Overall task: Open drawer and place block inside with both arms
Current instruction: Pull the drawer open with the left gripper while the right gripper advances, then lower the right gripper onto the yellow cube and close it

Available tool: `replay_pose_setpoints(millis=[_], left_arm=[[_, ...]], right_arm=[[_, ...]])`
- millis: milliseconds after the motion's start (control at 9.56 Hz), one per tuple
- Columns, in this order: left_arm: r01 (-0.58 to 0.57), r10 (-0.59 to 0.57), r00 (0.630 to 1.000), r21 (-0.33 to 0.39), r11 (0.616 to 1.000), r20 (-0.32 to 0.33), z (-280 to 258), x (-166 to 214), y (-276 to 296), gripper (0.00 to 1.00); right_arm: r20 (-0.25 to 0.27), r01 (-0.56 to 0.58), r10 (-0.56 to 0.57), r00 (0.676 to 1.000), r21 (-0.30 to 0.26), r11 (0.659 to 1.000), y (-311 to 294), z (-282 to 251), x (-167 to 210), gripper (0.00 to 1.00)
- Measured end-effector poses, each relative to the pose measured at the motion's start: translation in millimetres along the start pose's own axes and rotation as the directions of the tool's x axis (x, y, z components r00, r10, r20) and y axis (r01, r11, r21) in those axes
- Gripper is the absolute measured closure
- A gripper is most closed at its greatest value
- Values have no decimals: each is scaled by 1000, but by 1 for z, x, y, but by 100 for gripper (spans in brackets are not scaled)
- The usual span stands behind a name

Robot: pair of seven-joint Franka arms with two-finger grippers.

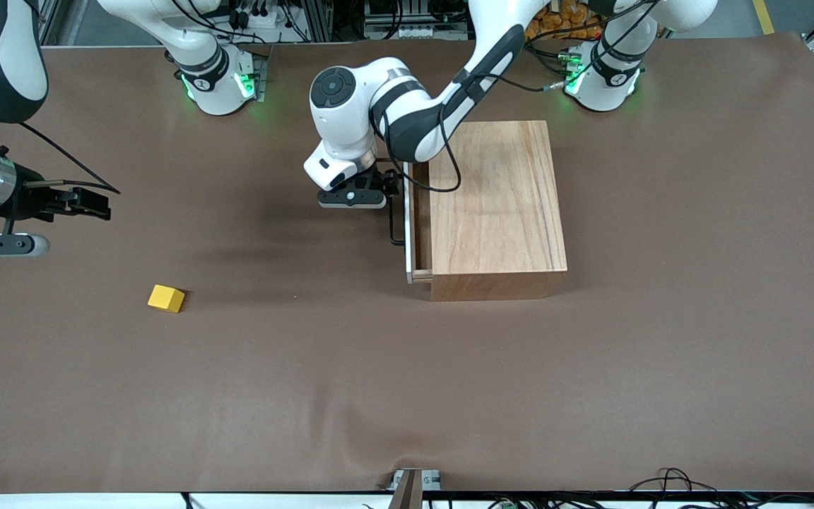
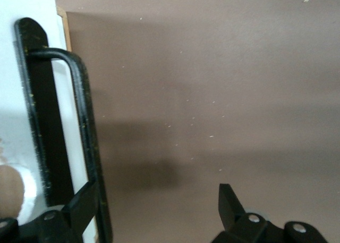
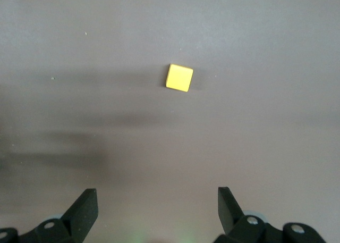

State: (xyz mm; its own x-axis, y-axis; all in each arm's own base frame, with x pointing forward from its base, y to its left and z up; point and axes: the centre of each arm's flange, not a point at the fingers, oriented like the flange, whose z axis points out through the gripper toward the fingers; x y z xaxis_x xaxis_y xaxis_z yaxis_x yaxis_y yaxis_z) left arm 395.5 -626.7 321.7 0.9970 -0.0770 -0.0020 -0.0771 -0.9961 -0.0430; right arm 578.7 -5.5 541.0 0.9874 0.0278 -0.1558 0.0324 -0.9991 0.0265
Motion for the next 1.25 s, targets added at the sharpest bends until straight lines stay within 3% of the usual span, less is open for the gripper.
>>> replay_pose_setpoints(millis=[418, 732, 1046, 1255], left_arm=[[-20, 20, 1000, 40, 999, 9, 13, -2, -4, 0], [-25, 24, 1000, 46, 999, 12, 22, -3, -2, 0], [-11, 11, 1000, -12, 1000, 3, 19, 0, 3, 0], [-15, 14, 1000, -47, 999, -13, 16, -2, 9, 0]], right_arm=[[-57, -12, 12, 998, -1, 1000, 6, 31, 15, 0], [-11, -51, 51, 999, 51, 997, 15, 95, 39, 0], [42, -98, 94, 995, 113, 989, 21, 162, 66, 0], [54, -121, 115, 992, 119, 985, 24, 213, 85, 0]])
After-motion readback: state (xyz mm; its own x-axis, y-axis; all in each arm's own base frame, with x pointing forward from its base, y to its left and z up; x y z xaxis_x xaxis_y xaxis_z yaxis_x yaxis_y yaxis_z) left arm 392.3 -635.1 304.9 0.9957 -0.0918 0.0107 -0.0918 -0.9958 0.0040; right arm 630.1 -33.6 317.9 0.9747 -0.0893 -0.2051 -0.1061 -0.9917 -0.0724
